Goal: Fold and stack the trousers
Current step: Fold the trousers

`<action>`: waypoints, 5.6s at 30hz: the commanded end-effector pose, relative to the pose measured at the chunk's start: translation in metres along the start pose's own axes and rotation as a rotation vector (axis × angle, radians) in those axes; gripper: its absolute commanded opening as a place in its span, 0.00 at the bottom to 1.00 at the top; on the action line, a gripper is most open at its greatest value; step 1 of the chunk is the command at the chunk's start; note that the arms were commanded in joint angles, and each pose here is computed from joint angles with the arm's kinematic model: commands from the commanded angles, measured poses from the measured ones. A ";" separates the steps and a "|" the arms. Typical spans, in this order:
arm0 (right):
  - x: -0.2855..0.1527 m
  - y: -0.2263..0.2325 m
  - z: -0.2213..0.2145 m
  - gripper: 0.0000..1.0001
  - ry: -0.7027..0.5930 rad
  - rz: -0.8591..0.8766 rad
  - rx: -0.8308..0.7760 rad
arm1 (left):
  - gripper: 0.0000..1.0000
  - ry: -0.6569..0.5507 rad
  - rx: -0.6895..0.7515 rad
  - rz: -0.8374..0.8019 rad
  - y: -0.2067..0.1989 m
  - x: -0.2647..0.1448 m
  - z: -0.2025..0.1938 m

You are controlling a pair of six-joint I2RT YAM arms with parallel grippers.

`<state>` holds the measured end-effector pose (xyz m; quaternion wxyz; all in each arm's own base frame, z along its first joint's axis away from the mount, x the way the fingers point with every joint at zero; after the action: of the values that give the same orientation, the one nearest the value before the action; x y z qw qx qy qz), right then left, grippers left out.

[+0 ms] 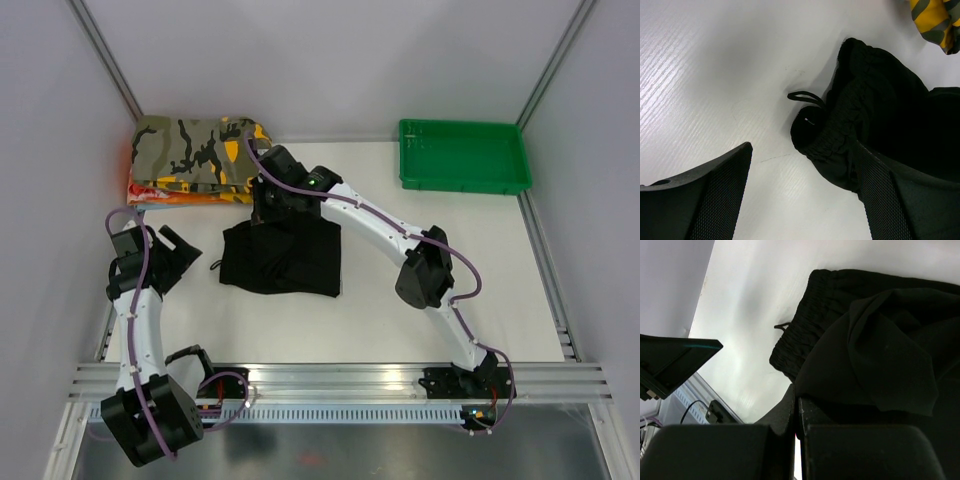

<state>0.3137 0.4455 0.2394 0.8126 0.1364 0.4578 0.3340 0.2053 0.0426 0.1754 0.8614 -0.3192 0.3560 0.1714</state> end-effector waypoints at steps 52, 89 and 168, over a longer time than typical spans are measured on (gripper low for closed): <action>-0.218 -0.212 -0.009 0.98 -0.379 -0.429 0.187 | 0.95 -0.093 0.385 0.228 -0.220 0.040 -0.066; -0.172 -0.203 -0.021 0.98 -0.247 -0.137 0.245 | 0.05 0.011 0.371 0.163 -0.125 0.008 -0.085; -0.007 -0.090 -0.139 0.32 -0.069 -0.085 0.061 | 0.04 0.196 -0.321 -0.281 -0.188 0.111 -0.004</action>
<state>0.2323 0.3559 0.1270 0.8365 0.1445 0.4525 0.2731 0.3484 -0.0892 0.1390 0.7818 -0.4616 0.4113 0.0813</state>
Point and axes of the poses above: each gripper's point midway between its finger pads, its own x axis out along the fingers, its own y axis along the line the jaws close on, z = x × y, the point moved 7 cm from there along -x, back along the fingers, and after that the axes turned 4 degrees about x, right-handed, at the moved point
